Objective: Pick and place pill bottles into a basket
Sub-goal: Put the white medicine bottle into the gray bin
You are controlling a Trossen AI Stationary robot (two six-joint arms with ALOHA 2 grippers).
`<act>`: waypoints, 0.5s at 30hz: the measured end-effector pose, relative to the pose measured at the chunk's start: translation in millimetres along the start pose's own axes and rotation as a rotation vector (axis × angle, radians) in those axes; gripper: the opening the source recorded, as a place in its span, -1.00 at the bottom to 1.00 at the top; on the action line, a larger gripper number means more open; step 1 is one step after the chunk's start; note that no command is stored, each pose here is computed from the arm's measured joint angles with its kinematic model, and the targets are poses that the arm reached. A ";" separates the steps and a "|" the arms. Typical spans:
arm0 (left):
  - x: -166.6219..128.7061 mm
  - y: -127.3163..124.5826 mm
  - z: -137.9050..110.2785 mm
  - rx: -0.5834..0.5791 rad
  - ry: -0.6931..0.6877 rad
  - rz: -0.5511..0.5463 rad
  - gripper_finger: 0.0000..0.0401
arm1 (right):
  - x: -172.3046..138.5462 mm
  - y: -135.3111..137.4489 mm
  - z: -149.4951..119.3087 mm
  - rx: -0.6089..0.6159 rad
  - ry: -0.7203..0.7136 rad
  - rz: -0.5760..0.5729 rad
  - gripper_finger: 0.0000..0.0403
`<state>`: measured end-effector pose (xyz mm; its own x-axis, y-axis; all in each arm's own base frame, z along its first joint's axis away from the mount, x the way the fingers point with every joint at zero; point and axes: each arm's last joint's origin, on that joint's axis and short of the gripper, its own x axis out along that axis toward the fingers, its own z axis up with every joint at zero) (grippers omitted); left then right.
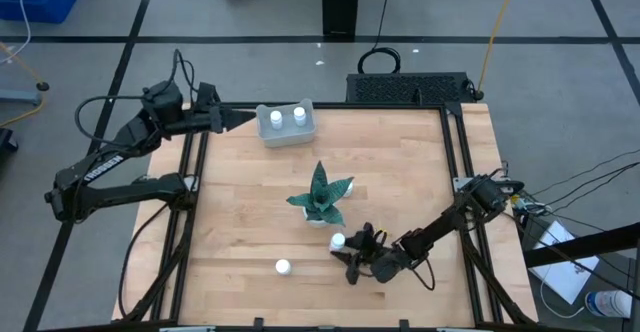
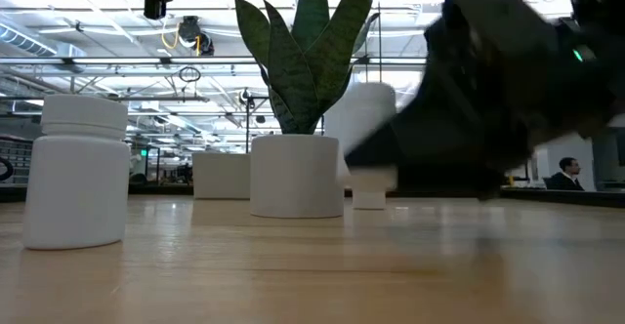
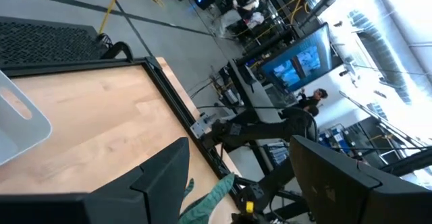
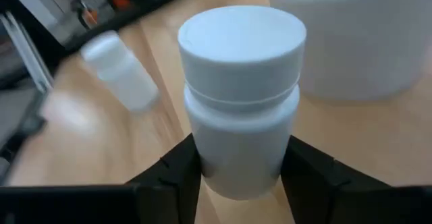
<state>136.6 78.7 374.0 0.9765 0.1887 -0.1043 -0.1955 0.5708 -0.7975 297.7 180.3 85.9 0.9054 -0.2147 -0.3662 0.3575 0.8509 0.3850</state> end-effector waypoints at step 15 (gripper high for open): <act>7.6 -18.2 -12.0 -0.127 0.237 -0.240 0.31 | -59.3 42.6 99.9 0.444 0.156 0.500 -0.24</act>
<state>148.7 60.1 380.6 0.9901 -0.1375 -0.0283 0.0400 0.4698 -0.8819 282.1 181.3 208.6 0.9545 0.2525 -0.1587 -0.0048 0.5451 0.8384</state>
